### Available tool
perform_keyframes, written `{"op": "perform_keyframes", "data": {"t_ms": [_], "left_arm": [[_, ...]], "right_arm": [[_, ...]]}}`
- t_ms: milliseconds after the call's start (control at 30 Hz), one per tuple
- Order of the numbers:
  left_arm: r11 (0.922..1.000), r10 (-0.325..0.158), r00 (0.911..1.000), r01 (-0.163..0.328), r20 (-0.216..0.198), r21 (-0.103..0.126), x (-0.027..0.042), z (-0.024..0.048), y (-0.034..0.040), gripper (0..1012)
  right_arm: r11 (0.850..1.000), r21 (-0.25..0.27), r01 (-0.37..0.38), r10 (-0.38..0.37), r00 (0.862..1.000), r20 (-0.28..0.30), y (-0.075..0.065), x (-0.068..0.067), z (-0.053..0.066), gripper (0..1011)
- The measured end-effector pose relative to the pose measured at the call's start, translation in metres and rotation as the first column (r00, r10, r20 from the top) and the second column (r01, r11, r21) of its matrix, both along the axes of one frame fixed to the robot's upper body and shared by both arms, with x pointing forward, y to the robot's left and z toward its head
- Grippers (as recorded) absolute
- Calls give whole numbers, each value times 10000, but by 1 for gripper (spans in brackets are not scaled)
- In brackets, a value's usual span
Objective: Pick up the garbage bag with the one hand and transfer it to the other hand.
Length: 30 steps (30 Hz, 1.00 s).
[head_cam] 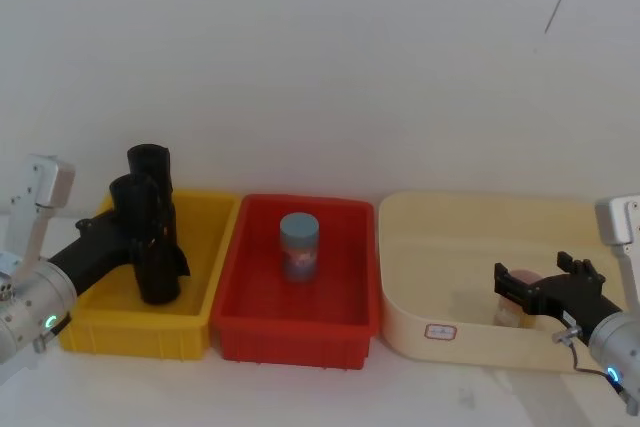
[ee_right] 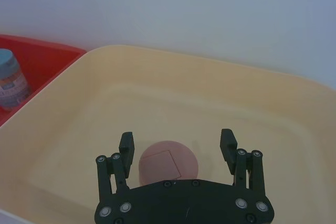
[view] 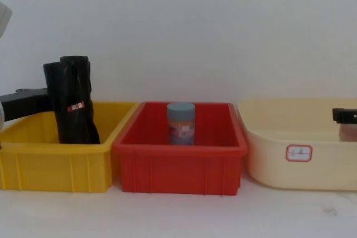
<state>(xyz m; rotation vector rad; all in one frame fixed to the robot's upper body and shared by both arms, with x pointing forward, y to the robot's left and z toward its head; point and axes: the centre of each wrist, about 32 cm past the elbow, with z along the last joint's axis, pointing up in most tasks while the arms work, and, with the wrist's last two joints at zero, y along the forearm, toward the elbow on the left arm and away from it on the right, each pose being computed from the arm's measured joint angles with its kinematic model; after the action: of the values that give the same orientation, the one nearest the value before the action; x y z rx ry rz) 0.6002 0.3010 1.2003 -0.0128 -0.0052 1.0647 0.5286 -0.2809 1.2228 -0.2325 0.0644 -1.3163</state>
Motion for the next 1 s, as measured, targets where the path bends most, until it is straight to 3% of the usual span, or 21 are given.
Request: {"op": "perform_keyframes", "data": {"t_ms": [667, 800, 1000], "left_arm": [[9999, -103, 9998, 103, 159, 3, 7, 18, -4, 426], [9997, -252, 9990, 253, 369, -28, 18, 82, -9, 426], [9971, -755, 9939, 761, 799, -45, 45, 250, -16, 426]], "right_arm": [[10000, 0, 1, -1, 10000, -1, 0, 0, 0, 1000], [10000, -1, 0, 0, 10000, -1, 0, 0, 0, 1000], [10000, -1, 1, -1, 10000, -1, 0, 0, 0, 1000]]}}
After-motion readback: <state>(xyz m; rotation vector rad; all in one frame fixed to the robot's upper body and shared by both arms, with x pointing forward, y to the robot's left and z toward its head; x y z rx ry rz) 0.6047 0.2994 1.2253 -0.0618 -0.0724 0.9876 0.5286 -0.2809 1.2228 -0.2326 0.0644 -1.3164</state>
